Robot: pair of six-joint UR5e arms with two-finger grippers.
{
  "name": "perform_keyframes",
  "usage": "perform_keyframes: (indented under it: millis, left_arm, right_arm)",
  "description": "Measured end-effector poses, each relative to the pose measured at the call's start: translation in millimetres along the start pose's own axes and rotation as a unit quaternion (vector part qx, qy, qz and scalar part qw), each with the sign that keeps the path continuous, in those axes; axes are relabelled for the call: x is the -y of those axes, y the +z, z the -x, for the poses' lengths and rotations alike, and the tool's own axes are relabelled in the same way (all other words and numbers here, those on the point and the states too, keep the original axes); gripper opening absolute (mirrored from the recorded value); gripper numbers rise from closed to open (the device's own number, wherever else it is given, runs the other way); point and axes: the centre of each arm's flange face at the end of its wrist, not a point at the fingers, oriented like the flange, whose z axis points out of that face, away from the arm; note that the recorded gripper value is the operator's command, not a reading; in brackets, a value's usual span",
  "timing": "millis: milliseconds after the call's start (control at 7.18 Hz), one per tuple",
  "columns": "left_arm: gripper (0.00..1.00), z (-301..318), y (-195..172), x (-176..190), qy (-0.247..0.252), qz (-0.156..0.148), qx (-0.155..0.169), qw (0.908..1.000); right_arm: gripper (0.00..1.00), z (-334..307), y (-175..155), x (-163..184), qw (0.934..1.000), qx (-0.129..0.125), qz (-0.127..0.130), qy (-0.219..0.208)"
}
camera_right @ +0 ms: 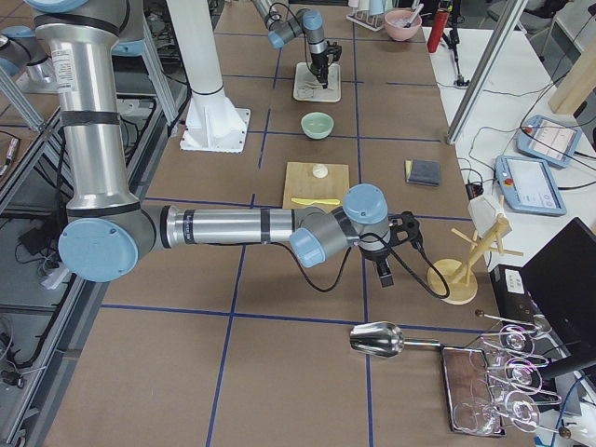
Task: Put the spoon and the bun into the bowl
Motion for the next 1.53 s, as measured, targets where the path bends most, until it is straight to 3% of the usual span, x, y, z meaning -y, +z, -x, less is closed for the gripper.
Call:
perform_keyframes:
  millis: [418,697,1115,1393,1533]
  left_arm:
    - [0.00,-13,-24,5,-0.004,-0.014,-0.019,0.9997]
    - [0.00,-56,-46,27,-0.069,-0.023,-0.039,0.9966]
    - [0.00,-180,-75,75,-0.194,0.000,-0.037,0.9804]
    - [0.00,-243,-53,86,-0.243,0.017,-0.024,0.9696]
    - [0.00,-263,-42,80,-0.248,0.022,-0.018,0.9684]
  right_arm:
    - [1.00,1,0,0,1.0000,0.000,0.000,0.000]
    - [1.00,1,-1,0,1.0000,0.001,-0.001,-0.001]
    - [1.00,2,-1,1,1.0000,0.001,-0.001,-0.001]
    - [1.00,2,-1,1,1.0000,0.002,-0.001,-0.001]
    - [1.00,2,-1,1,1.0000,0.002,-0.001,-0.001]
